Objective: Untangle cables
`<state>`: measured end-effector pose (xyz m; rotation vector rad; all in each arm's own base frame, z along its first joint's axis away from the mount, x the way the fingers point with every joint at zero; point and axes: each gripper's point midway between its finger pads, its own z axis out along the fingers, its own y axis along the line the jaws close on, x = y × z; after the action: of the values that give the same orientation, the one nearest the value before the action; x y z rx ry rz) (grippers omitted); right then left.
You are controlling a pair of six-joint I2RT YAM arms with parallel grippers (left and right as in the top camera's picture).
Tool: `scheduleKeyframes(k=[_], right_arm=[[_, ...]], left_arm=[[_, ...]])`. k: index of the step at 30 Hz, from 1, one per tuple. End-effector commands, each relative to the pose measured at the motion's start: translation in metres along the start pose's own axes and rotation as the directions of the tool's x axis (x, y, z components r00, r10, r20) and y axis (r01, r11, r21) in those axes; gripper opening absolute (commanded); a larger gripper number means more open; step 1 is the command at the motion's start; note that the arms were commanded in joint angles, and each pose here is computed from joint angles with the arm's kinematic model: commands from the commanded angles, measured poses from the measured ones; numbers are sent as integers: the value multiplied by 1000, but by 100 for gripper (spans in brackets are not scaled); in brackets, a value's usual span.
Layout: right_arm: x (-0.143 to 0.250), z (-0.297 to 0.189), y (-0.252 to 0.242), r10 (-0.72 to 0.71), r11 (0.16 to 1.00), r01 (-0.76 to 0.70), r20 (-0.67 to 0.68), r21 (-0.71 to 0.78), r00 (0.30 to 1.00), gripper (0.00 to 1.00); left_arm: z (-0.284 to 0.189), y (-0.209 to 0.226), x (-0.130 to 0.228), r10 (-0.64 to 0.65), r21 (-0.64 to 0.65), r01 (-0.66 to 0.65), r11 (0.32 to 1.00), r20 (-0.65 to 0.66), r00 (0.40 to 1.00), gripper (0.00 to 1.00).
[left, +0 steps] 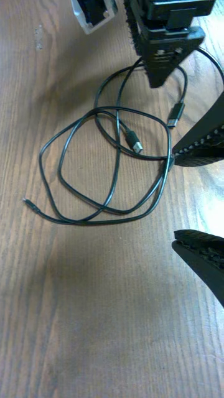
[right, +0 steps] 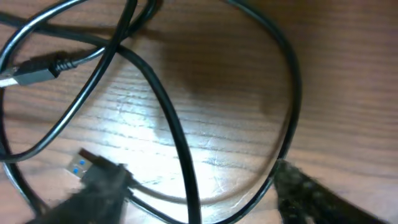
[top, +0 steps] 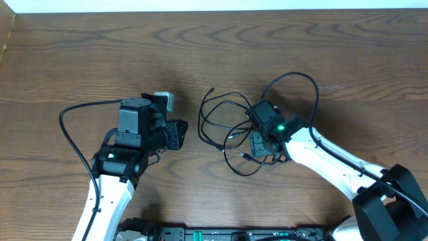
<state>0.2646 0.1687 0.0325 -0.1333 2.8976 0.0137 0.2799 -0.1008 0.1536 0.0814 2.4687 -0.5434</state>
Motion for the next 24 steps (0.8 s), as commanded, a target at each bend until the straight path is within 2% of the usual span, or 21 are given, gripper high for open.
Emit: scheduleKeyframes(k=[1,3,4,5,6,15,20,24], right_arm=[[-4,2,-12,-42,996,40,31,82,999,57],[-8,1,-17,-42,994,37,50,107,998,43],[-10,1,-18,-43,992,35,61,118,997,31],[-12,1,-19,-42,992,33,72,123,996,13],[-15,1,-18,-41,992,31,82,123,996,1],[-51,-4,-14,-7,997,-9,207,76,978,1],[-85,-20,-17,54,997,-69,282,44,958,1],[-108,-37,-14,87,996,-92,324,0,942,1]], left_arm=[[-2,-1,-3,20,-3,-20,1000,2,1000,39],[-2,-4,-1,19,17,-19,1000,-6,1000,39],[-2,-7,-1,20,34,-19,999,-9,1000,39],[-3,-10,0,20,50,-19,999,-13,1000,39],[-3,-12,1,20,62,-19,998,-15,1000,39],[-3,-15,2,22,81,-21,996,-21,1000,39],[-3,-20,6,20,111,-15,994,-39,999,40],[-5,-30,9,74,173,-65,983,-46,996,47]])
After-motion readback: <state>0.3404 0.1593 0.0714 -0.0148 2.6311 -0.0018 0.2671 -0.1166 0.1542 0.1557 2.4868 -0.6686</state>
